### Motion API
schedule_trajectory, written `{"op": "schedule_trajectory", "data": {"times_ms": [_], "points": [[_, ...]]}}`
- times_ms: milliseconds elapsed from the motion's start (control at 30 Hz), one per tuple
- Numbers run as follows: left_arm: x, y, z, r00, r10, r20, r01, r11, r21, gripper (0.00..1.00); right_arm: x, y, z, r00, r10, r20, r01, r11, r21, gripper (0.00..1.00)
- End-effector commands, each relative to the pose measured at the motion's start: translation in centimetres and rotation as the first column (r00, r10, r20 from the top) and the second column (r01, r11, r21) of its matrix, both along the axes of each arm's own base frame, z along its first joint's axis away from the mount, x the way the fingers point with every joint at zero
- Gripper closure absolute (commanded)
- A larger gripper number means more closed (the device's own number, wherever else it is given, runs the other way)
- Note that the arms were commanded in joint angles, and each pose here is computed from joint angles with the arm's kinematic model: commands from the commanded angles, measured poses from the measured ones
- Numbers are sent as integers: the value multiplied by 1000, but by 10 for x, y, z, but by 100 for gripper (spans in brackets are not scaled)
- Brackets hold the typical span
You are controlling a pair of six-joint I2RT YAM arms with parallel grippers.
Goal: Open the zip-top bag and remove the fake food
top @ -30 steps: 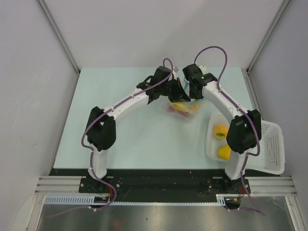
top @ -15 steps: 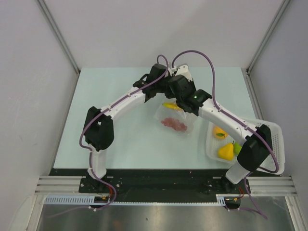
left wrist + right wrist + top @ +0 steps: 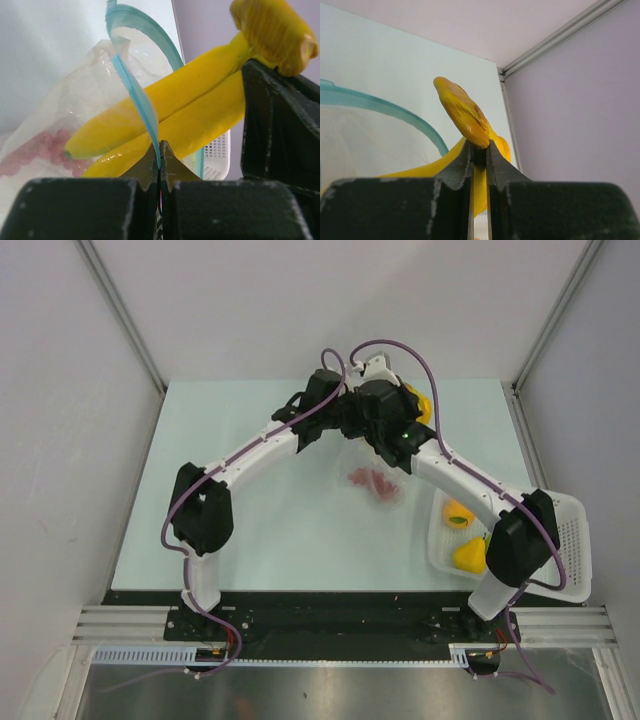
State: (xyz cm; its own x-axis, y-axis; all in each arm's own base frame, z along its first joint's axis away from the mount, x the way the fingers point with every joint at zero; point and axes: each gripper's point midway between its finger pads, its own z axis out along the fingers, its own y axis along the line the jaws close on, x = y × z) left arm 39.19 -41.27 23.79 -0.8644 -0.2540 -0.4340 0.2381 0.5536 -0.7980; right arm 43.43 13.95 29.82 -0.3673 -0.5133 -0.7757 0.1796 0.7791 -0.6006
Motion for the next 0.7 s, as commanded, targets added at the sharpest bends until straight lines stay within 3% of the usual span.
{"op": "schedule_trajectory", "data": {"times_ms": [0,167,433,567,600,667], "points": [[-14,0,13,999,-43,19,43,999,-8,100,-3,-4,77,965,-60,254,30,992,119,100],[-10,0,3,999,-47,20,47,999,21,100,-8,-28,103,946,-117,302,95,992,88,100],[0,0,-6,999,-44,16,43,998,39,100,-42,-75,146,915,-247,318,208,967,150,100],[7,3,-3,999,-34,37,32,998,51,100,-66,-101,138,930,-299,214,277,953,126,100],[7,4,-3,999,-33,37,31,998,55,100,-73,-105,139,920,-323,222,283,939,196,100],[11,5,0,998,-28,48,26,998,56,100,-94,-120,124,938,-317,141,290,939,185,100]]}}
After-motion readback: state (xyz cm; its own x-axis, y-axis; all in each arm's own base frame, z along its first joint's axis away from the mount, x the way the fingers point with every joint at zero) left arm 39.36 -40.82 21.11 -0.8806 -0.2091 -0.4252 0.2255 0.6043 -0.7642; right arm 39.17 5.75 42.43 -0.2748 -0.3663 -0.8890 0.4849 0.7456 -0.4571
